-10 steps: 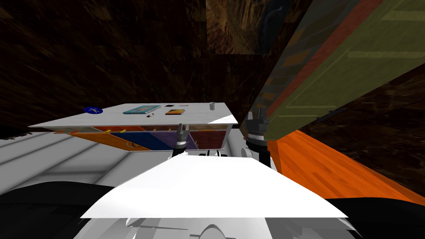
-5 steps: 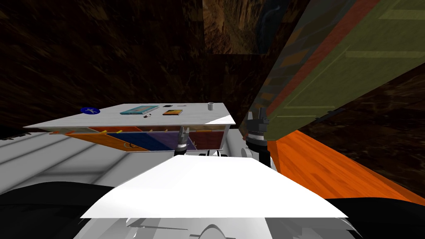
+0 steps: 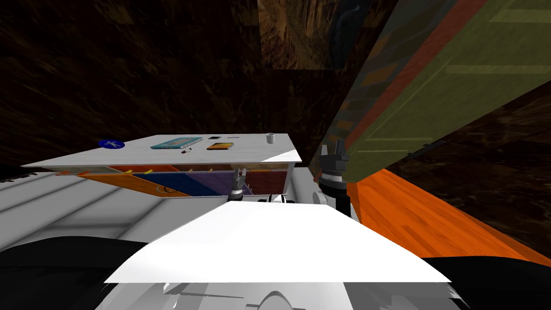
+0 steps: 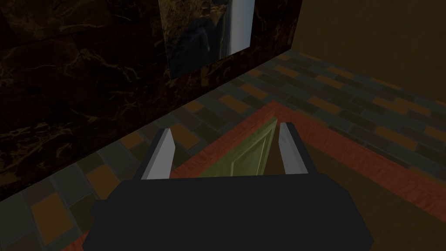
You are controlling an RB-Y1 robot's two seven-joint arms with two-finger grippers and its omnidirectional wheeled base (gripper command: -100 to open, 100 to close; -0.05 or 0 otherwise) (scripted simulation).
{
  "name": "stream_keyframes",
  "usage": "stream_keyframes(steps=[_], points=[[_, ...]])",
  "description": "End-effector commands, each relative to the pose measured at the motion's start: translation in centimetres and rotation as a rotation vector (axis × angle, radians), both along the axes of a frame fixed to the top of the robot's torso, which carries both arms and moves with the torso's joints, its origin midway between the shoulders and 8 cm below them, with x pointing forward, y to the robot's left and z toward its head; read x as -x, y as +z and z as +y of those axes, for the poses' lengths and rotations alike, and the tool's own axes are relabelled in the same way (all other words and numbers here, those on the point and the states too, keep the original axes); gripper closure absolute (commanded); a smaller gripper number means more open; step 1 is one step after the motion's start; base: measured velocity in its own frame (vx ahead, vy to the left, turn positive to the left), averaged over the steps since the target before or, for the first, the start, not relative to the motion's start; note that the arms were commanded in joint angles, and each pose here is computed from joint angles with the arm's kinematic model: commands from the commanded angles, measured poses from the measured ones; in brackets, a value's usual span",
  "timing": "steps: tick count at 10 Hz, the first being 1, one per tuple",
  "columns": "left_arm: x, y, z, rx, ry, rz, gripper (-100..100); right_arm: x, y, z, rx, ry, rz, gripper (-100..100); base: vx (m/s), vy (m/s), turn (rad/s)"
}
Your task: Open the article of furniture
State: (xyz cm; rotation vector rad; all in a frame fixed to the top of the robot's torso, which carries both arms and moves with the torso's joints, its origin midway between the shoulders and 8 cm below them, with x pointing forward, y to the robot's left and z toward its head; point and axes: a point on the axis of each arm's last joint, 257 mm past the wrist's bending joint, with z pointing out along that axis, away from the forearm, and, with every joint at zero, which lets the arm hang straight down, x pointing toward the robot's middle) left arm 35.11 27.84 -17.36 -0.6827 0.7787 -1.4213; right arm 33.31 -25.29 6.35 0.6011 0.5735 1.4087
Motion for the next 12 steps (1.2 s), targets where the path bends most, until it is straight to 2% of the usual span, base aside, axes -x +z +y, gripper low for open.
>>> stream_keyframes(steps=[1, 2, 7, 12], points=[[0.5, -1.7, -0.1, 0.002, 0.002, 0.016, -100, 0.0, 0.0, 0.0, 0.0, 0.0, 0.0, 0, 0.019, -0.041, -0.003], [0.8, -2.1, -0.2, 0.003, 0.001, 0.012, -100, 0.0, 0.0, 0.0, 0.0, 0.0, 0.0, 0, 0.018, -0.069, -0.003], [2.0, -5.4, -0.7, 0.026, 0.009, 0.048, -100, 0.0, 0.0, 0.0, 0.0, 0.0, 0.0, 0, 0.02, -0.06, -0.001], [2.8, -7.3, -2.7, 0.111, 0.033, 0.057, -100, 0.0, 0.0, 0.0, 0.0, 0.0, 0.0, 0, 0.014, -0.05, -0.001]])
